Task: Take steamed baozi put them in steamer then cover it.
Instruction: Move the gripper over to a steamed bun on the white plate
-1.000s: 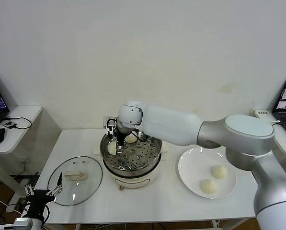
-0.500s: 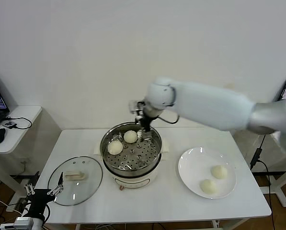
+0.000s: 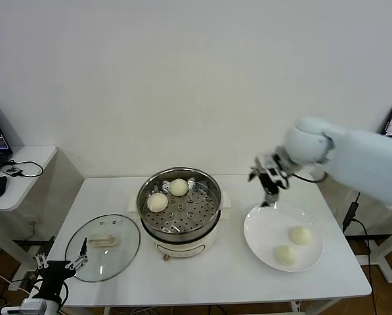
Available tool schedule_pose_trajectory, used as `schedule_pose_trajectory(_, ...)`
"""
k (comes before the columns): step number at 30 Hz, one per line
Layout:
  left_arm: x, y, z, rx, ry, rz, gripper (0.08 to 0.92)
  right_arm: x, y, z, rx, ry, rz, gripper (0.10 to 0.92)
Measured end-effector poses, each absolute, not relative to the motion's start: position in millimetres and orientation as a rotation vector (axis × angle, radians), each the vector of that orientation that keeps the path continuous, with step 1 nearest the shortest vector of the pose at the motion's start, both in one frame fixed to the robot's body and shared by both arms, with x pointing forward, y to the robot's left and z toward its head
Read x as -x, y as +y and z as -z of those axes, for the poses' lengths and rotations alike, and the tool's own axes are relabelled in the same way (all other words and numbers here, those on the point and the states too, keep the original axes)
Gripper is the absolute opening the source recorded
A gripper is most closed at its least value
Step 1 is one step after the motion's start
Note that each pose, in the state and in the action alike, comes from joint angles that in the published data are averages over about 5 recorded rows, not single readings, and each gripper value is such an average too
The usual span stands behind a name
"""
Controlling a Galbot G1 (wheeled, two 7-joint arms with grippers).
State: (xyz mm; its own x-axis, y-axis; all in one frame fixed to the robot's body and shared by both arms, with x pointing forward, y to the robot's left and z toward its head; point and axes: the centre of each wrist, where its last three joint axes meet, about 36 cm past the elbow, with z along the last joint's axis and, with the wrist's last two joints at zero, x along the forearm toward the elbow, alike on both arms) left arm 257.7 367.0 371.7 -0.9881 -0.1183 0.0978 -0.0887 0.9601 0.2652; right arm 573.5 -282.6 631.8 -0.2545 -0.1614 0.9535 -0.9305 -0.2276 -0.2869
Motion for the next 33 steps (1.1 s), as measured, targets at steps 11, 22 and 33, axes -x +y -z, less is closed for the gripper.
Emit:
schedule_pose_trajectory(11,-254,367,-366,-0.167,-2.979,0.404,0.823,-546,-325,-565,-1.325,-1.320,-1.472,0.823)
schedule_pose_trajectory(22,-252,371,-362,-0.177,-2.964,0.414,0.823,-529,-338,-515,-1.330,-1.266,-1.407,0.823)
schedule_pose_trajectory(33,-253,372,-362,-0.185,-2.964,0.412,0.823,-530,-338,-484,-1.325,-1.256,-1.366,0.796)
